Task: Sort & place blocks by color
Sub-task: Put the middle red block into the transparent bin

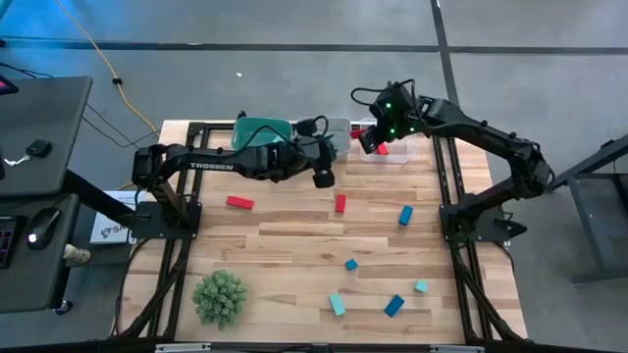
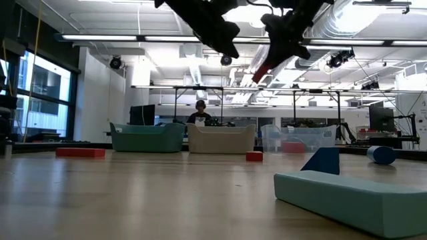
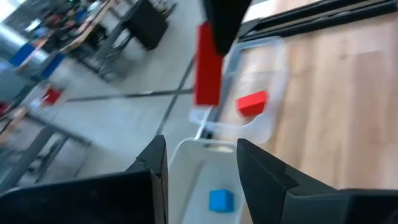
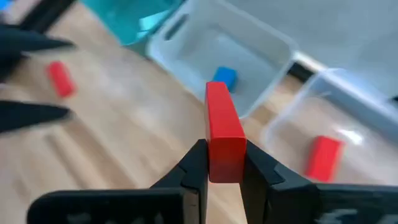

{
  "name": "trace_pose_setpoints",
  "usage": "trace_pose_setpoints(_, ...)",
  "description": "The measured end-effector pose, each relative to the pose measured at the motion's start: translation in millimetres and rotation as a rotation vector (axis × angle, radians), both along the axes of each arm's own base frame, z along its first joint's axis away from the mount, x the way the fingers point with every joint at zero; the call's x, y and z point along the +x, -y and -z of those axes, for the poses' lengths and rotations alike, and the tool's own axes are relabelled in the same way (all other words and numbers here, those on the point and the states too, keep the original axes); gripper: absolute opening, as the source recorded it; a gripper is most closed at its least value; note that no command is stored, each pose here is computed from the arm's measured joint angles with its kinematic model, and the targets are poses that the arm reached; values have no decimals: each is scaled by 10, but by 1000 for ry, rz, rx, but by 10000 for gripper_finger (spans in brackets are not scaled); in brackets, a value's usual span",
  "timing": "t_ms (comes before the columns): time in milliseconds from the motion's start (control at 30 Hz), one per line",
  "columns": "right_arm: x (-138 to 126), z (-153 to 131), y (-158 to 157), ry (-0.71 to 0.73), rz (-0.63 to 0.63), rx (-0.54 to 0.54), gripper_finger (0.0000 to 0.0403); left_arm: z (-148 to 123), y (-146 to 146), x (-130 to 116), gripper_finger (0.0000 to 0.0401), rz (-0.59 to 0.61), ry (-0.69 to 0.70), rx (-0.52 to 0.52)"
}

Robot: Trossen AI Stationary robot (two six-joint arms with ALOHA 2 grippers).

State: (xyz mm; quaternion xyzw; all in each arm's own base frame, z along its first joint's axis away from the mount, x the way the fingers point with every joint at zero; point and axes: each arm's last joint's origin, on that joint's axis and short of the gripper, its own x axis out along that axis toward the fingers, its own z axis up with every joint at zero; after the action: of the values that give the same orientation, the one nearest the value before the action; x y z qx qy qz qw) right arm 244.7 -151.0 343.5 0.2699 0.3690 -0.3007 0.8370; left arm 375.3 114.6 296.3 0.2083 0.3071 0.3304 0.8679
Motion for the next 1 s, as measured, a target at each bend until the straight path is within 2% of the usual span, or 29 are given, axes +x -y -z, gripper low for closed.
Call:
trace_pose_setpoints(200,-184,23,209,-123,90,-102,41,18,-80,-53,109,-125,8,-3)
trace_pose_setpoints(400,-306,36,398,-215,172,-246,44,61,-212,-123,109,-177,10,-60)
trace_pose_setpoints(567,-343,268,541,-194,224,-274,42,80,-407,-193,108,-159,27,-127)
trace_pose_setpoints(767,-394,625,636,-70,262,-173,42,90,-616,-275,108,-124,83,-232)
trace_pose_setpoints(1000,-516,920,691,50,336,3,42,95,-771,-353,108,-120,97,-265)
